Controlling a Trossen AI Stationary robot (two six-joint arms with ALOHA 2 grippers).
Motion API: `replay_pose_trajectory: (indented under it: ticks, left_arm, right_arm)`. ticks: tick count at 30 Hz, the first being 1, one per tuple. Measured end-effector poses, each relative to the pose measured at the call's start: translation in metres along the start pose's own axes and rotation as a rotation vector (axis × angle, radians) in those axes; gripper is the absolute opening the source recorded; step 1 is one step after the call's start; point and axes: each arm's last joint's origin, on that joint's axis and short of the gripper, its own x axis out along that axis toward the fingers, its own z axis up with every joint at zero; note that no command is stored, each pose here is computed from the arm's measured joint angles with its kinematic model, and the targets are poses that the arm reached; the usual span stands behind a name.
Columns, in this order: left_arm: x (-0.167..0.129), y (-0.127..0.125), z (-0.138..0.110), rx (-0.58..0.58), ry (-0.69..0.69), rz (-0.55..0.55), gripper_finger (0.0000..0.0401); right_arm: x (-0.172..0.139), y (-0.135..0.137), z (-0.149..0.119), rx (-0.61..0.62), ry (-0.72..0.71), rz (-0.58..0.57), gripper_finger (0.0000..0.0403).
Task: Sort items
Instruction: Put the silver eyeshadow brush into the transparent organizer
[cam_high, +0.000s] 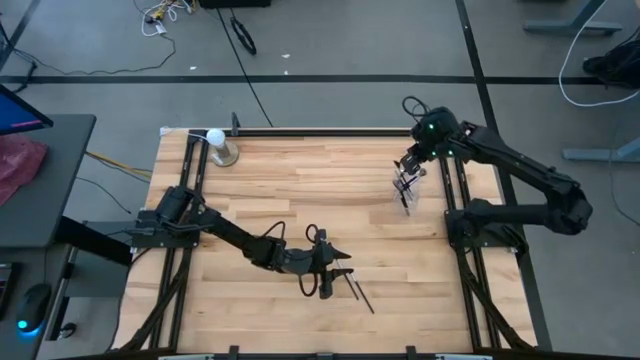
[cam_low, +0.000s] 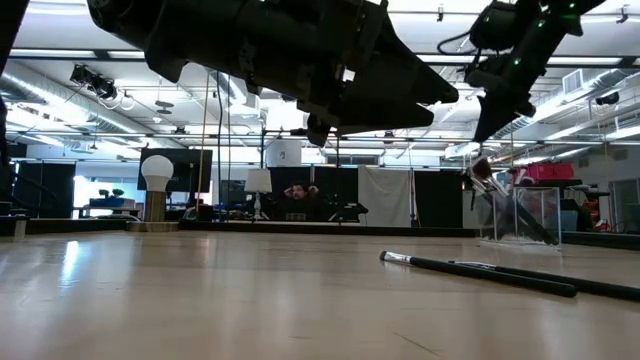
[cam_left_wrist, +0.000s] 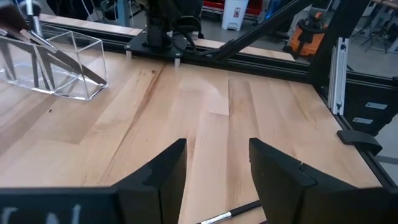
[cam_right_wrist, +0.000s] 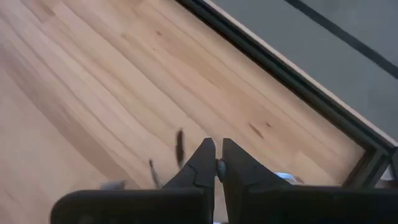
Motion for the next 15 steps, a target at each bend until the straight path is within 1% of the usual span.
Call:
replay_pose_trajectory:
  ticks: [4, 8, 12, 15]
  left_arm:
    - [0.0, -0.001, 0.0, 0.0, 0.0, -0.001, 0.0177]
    - [0.0, -0.001, 0.0, 0.0, 0.0, -0.002, 0.0177]
    - [0.0, -0.001, 0.0, 0.0, 0.001, -0.001, 0.0177]
    - [0.0, -0.001, 0.0, 0.0, 0.001, -0.002, 0.0177]
  right_arm:
    - [0.008, -0.004, -0.001, 0.001, 0.036, 0.007, 0.0009]
    - [0.008, -0.005, 0.0, -0.01, 0.027, 0.006, 0.0009]
    - [-0.001, -0.005, 0.0, -0.021, 0.001, 0.007, 0.0009]
    - [-0.017, -0.005, 0.002, -0.018, -0.034, 0.006, 0.0009]
